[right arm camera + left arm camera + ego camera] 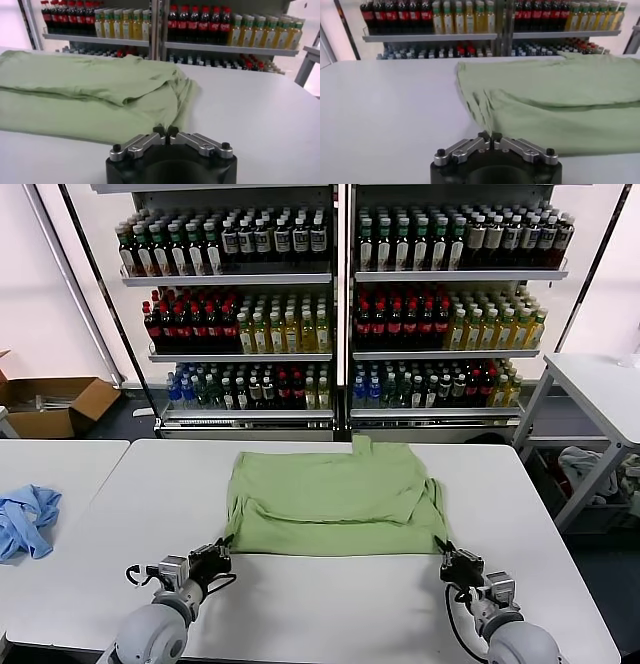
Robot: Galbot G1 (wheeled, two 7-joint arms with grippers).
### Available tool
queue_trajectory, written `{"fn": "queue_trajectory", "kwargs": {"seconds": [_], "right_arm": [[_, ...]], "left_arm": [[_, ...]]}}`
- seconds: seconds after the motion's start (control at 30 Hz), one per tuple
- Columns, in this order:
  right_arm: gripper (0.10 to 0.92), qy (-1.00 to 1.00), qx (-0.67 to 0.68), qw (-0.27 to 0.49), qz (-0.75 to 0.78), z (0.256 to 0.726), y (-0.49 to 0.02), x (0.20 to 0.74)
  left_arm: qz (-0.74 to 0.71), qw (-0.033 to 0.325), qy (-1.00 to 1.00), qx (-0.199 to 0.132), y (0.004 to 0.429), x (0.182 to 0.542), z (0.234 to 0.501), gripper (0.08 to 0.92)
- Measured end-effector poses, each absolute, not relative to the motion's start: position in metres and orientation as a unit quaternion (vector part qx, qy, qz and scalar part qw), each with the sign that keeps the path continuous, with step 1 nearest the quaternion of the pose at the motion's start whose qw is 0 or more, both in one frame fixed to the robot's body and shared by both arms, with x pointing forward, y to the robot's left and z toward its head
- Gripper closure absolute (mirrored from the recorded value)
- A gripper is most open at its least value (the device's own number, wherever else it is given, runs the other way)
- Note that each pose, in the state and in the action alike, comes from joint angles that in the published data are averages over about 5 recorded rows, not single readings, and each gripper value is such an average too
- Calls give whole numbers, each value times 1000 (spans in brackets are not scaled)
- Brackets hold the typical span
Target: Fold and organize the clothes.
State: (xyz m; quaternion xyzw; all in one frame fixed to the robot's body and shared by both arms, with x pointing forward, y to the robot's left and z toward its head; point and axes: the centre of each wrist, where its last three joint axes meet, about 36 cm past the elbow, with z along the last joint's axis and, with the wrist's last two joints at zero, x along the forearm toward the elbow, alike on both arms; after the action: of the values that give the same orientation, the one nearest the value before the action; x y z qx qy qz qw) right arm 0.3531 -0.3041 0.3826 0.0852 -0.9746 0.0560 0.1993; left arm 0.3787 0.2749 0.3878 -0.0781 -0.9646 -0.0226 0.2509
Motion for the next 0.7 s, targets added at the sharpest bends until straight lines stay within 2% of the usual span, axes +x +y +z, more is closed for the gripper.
{"fn": "queue_trajectory", "kwargs": {"seconds": [0.33,0.7], "right_arm": [[895,-970,96,207,83,413,-308,319],[895,-962,100,231,108,425,-292,253]], "left_arm": [[-76,255,-962,-67,275,346,407,906],[-134,271,-952,-40,254,280,427,906]]}}
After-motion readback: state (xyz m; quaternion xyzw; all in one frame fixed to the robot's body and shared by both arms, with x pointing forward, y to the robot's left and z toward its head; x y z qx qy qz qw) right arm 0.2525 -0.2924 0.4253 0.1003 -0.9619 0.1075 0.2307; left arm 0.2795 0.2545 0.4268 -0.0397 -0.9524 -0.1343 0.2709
